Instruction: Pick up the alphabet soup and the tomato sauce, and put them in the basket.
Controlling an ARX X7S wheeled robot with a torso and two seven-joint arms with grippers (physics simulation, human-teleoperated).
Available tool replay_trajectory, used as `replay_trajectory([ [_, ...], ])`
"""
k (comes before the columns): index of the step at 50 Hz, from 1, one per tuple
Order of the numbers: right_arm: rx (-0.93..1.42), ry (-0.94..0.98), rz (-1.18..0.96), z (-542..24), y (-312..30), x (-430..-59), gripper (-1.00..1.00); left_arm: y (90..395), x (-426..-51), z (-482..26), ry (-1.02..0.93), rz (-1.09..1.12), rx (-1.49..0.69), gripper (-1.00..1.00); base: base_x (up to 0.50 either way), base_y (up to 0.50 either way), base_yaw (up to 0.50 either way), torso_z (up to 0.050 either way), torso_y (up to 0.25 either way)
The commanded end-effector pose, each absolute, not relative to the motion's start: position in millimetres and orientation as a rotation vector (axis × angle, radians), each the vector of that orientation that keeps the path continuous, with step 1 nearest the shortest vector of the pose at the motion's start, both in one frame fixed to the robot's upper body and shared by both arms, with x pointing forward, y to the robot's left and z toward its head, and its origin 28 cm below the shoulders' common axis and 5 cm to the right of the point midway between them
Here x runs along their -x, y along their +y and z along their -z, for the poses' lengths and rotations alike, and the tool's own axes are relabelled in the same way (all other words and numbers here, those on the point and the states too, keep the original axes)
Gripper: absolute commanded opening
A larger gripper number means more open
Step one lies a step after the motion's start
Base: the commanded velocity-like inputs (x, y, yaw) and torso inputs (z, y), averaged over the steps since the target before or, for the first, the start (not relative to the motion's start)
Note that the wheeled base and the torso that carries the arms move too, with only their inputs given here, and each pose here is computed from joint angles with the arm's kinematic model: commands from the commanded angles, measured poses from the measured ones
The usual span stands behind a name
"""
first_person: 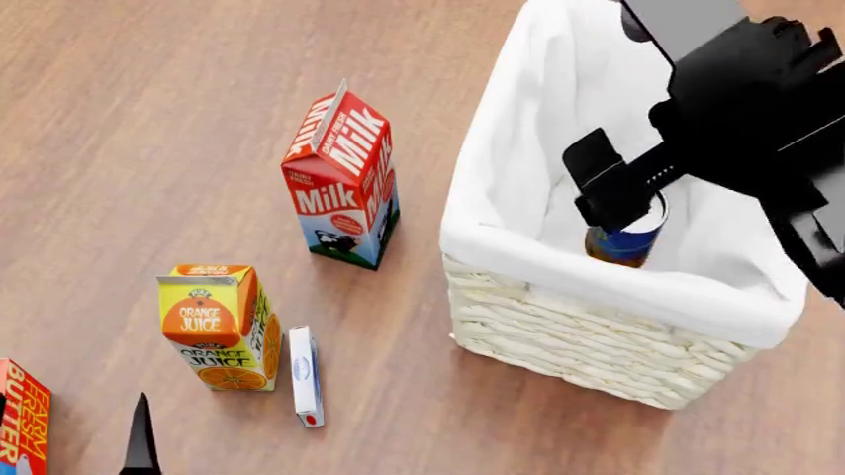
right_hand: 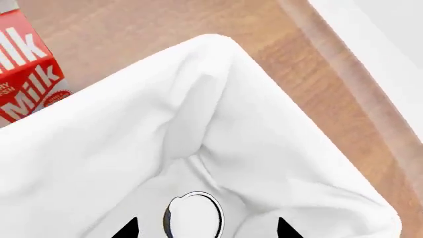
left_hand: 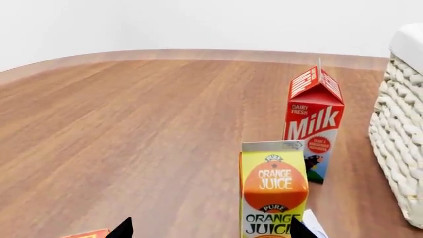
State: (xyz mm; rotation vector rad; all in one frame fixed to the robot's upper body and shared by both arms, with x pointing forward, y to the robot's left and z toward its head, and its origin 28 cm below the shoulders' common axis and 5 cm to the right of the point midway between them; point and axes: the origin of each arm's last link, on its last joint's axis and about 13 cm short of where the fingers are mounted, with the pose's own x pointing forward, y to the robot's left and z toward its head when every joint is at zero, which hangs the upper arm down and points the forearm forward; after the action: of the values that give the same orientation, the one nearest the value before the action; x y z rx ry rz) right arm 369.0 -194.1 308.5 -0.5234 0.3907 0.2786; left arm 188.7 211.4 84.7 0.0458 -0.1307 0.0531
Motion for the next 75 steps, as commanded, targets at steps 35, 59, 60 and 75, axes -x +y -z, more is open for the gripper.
replay_trajectory([
  [35,0.41,-0.141,-0.116,-200,-207,-174,1.0,212,-180,-103,-0.181,-0.02,0.01,1.0,0.0,0.0,0.0,0.0,0.0],
  [59,0.296,-0.11,-0.164,-128,-193,-121,1.0,210,-180,-102,-0.187,-0.014,0.006,1.0,0.0,0.0,0.0,0.0,0.0],
  [60,0.291,-0.1,-0.173,-124,-192,-119,1.0,211,-179,-104,-0.187,-0.014,0.008,1.0,0.0,0.0,0.0,0.0,0.0],
  [75,0.292,-0.038,-0.221,-92,-181,-115,1.0,210,-179,-103,-0.19,-0.012,0.004,1.0,0.0,0.0,0.0,0.0,0.0],
])
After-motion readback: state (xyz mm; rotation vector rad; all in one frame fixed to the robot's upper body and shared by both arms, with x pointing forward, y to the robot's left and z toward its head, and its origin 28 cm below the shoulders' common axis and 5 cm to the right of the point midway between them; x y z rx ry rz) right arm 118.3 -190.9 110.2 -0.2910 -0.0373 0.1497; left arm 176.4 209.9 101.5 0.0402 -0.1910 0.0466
